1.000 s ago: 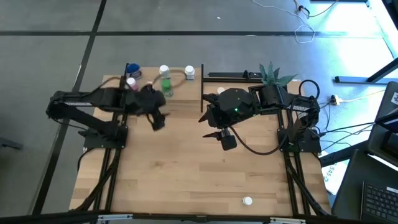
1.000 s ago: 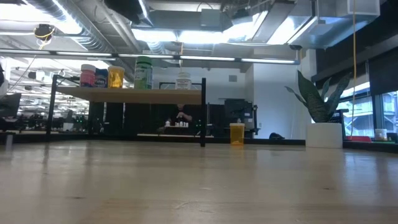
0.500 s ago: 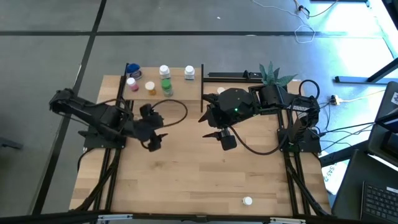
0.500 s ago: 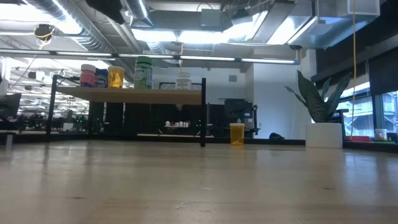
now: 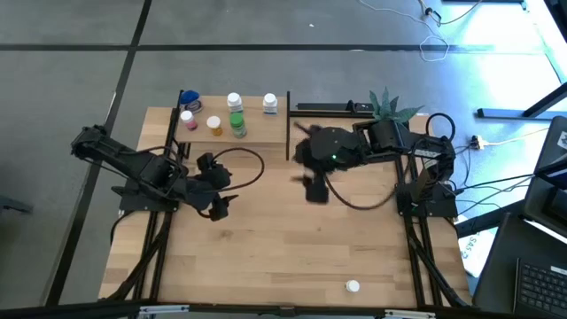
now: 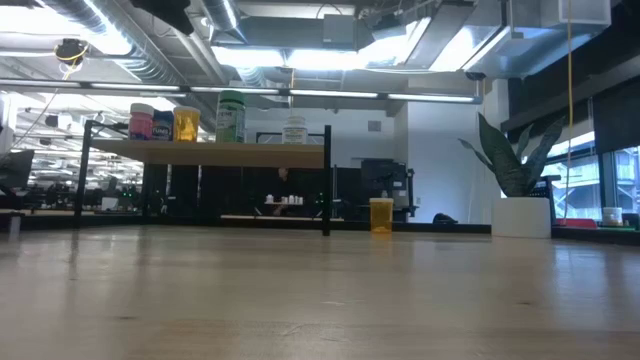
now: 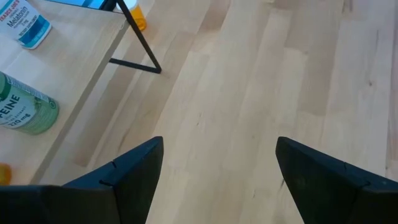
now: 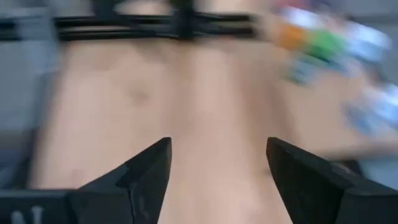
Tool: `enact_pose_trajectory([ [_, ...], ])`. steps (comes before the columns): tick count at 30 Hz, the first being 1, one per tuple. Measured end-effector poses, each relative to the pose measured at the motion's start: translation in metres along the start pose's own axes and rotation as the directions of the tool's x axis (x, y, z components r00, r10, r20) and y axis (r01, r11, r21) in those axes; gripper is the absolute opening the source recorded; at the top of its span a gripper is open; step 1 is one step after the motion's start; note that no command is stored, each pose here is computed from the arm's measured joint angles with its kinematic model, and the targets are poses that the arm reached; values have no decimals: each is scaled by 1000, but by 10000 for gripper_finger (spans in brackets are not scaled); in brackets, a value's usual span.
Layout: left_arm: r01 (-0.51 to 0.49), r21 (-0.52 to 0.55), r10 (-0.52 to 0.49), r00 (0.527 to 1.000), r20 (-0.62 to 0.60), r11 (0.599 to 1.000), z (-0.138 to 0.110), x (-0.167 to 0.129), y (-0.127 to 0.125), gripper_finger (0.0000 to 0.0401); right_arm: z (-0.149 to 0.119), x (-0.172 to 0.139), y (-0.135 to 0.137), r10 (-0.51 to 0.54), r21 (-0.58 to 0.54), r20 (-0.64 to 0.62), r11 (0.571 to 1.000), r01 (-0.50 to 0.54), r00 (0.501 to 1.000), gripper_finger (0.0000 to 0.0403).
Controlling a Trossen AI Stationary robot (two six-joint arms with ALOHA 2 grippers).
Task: Pick and place medicine bottles onto shelf by color
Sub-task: Put the orange pill bottle on the shelf
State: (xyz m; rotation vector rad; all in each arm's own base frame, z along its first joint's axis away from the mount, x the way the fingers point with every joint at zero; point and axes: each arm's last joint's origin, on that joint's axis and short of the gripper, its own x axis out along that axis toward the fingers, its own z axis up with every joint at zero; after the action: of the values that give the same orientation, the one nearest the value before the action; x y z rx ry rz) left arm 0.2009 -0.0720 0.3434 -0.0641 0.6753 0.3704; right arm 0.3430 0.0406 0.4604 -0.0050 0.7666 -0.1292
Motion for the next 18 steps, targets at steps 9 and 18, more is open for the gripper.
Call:
enact_pose_trajectory([
  [9, -2, -18, 2, 1000, 1, 1000, 0, 0, 0, 306, -19, 16, -85, -363, 424, -270, 787, 449, 892, 262],
  [18, -1, -27, 1, 1000, 3, 1000, 0, 0, 0, 306, -41, 55, -184, -228, 512, -468, 718, 472, 854, 262],
])
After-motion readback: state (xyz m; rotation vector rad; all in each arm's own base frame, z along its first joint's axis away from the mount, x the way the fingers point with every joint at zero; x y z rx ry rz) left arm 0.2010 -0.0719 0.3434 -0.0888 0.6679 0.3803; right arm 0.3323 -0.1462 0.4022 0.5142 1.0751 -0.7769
